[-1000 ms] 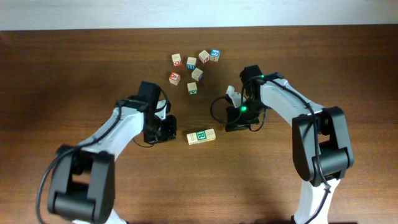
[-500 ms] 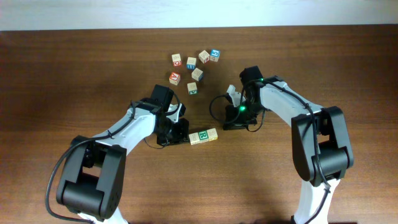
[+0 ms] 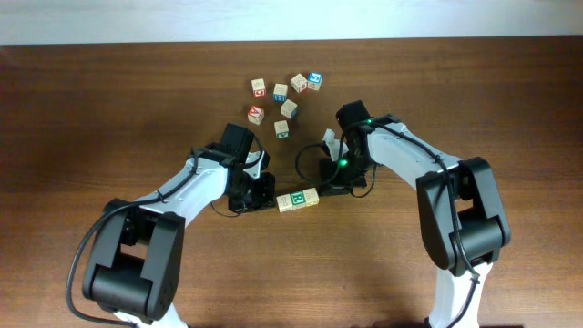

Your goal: Rotate 3 blocks

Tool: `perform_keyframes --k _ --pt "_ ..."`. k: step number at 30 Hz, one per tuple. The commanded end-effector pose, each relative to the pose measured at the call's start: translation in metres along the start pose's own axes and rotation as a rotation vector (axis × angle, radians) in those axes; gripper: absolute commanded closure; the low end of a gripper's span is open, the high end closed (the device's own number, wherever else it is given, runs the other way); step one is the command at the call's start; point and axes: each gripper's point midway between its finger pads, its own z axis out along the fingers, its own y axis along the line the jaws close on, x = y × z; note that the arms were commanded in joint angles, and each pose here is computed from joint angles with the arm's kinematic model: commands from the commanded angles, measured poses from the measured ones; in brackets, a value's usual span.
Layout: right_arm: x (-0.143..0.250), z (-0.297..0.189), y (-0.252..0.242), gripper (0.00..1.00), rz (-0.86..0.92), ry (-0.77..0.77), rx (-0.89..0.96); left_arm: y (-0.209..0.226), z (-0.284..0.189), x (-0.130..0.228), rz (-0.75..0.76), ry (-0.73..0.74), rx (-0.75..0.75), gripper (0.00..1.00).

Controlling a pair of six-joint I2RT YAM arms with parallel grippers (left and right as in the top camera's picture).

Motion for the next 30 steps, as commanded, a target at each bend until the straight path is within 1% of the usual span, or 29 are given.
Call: perform_keyframes --k 1,5,12,20,27,30 --pt "0.004 0.001 -0.002 0.96 0.027 0.008 0.017 0.003 0.004 0.0 -0.018 0.002 -0.012 1.0" --pt "0.009 0.002 0.005 0.96 0.046 0.031 -0.026 0.003 0.004 0.0 -0.017 0.001 -0.011 1.0" --pt "0.013 0.002 0.008 0.96 0.136 0.05 -0.035 0.003 0.004 0.0 -0.021 0.001 -0.011 1.0" --pt "0.022 0.014 0.03 0.96 0.075 0.08 -0.039 0.003 0.004 0.0 -0.02 0.0 -0.011 1.0" --pt "0.022 0.015 0.03 0.96 0.07 0.08 -0.039 0.003 0.004 0.0 -0.017 -0.001 -0.011 1.0" --pt "0.022 0.015 0.03 0.96 0.056 0.08 -0.04 0.003 0.004 -0.001 0.017 -0.004 -0.01 1.0"
